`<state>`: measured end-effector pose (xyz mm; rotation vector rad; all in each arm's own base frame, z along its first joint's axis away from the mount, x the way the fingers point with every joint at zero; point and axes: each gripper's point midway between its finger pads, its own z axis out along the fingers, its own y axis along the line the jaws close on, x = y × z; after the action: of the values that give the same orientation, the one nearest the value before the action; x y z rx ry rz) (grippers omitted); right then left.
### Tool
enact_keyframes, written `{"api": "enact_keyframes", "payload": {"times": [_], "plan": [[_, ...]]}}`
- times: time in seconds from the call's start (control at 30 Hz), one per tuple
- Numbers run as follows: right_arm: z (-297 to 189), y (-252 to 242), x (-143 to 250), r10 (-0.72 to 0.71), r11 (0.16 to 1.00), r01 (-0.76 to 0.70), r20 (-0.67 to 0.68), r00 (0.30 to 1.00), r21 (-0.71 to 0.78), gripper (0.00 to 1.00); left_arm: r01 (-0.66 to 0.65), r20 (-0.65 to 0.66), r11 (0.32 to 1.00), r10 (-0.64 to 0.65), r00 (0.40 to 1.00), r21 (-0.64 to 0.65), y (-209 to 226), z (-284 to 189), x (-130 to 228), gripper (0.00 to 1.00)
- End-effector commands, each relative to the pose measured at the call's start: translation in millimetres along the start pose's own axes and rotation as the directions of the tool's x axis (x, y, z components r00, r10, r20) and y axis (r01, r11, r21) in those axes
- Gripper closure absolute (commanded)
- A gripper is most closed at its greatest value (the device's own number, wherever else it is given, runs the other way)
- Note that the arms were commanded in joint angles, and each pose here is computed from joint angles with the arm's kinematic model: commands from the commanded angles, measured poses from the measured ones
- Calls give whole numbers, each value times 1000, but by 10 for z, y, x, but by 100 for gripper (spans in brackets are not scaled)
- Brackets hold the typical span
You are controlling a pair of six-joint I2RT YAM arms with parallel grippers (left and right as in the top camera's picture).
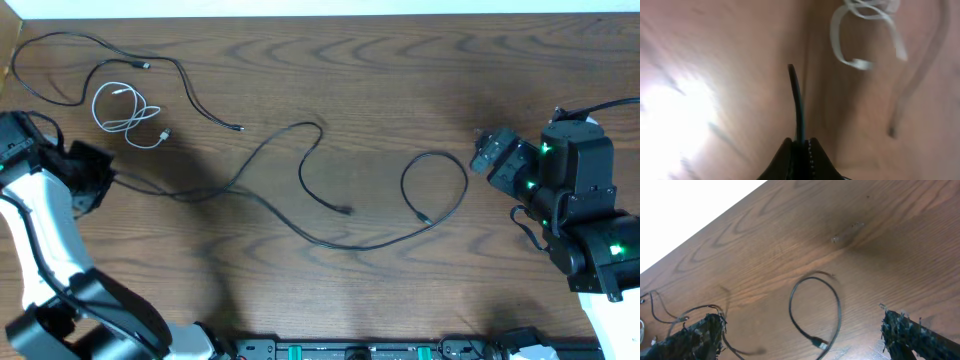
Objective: Untangle cables
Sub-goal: 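Lay the black cable down and retract both grippers to the sides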
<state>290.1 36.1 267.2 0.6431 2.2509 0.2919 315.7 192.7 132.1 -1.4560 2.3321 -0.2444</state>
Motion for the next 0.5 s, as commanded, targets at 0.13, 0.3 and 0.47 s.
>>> {"api": "enact_keyframes", "payload": {"times": [0.13,0.3,0.47], "plan": [[-30,-55,-71,-7,1000,6,35,999,26,1,-4,219,953,74,973,-303,496,-58,-516,92],[-30,-57,-70,-21,999,20,35,999,27,1,-104,282,924,217,935,-367,497,-131,-764,92],[-31,-62,-73,-26,999,25,36,999,30,1,-208,299,899,335,893,-386,435,-168,-917,93]]}}
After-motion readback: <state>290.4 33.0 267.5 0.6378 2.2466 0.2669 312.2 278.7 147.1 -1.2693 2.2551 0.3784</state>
